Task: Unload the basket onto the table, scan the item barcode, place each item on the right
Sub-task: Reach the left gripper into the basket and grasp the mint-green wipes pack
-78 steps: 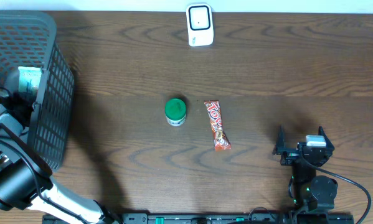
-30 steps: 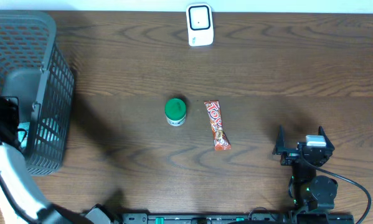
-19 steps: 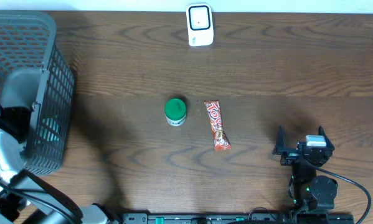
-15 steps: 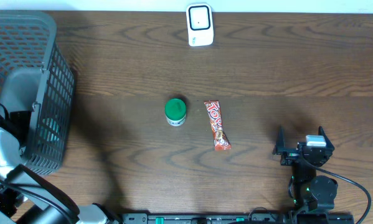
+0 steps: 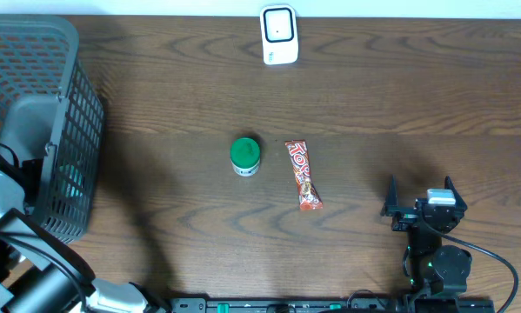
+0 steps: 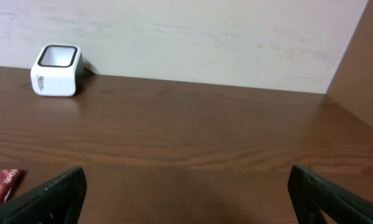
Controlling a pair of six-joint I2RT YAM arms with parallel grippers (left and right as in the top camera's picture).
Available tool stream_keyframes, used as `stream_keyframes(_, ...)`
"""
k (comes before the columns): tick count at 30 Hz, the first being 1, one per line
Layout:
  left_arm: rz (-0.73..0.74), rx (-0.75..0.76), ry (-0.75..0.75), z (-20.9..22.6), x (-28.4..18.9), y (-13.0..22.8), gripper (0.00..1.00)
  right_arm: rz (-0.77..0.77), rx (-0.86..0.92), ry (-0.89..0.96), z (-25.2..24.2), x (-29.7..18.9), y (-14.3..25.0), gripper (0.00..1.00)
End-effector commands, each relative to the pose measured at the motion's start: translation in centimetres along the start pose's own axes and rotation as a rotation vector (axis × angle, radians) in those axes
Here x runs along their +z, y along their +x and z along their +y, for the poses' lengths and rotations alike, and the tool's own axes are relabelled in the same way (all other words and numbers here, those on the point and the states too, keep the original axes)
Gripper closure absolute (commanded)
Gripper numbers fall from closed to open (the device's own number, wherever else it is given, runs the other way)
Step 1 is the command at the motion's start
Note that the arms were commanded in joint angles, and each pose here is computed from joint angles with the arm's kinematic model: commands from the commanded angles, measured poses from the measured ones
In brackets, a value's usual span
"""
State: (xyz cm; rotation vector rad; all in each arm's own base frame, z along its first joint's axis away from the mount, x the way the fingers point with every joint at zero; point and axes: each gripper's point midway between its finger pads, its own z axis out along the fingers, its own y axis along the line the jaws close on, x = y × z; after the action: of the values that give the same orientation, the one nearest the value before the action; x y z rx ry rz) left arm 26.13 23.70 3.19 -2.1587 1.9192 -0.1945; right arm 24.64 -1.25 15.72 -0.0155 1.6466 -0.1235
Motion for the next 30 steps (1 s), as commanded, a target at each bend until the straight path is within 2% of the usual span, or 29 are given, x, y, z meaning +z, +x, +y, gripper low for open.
stream_keyframes(1, 0.058, 0.008, -0.092, 2.3, 2.6, 1.1, 0.78, -0.005, -0.01, -0.002, 0.1, -0.1, -0.1, 0.01)
stream_keyframes(2, 0.059, 0.019, -0.092, 2.3, 2.6, 1.1, 0.92, -0.005, -0.01, -0.002, 0.1, -0.1, -0.1, 0.01)
stream_keyframes(9, 0.018, 0.057, -0.04, 1.1, 0.8, 0.4, 0.93, -0.005, -0.01, -0.002, 0.1, -0.1, -0.1, 0.01)
stream_keyframes(14, -0.09, 0.102, 0.092, -1.8, -4.7, -1.0, 0.93, -0.005, -0.01, -0.002, 0.1, -0.1, -0.1, 0.01)
stream_keyframes(19, -0.248, 0.125, 0.279, -4.4, -12.9, -1.7, 0.93, -0.005, -0.01, -0.002, 0.1, -0.1, -0.1, 0.01)
stream_keyframes(24, -0.382, 0.156, 0.467, -5.5, -20.8, -0.9, 0.93, -0.005, -0.01, -0.002, 0.1, -0.1, -0.1, 0.01)
stream_keyframes(28, -0.381, 0.24, 0.708, -7.4, -26.6, 2.1, 0.93, -0.005, -0.01, -0.002, 0.1, -0.1, -0.1, 0.01)
stream_keyframes(30, -0.331, 0.309, 0.848, -8.4, -29.3, 4.5, 0.93, -0.005, -0.01, -0.002, 0.1, -0.1, -0.1, 0.01)
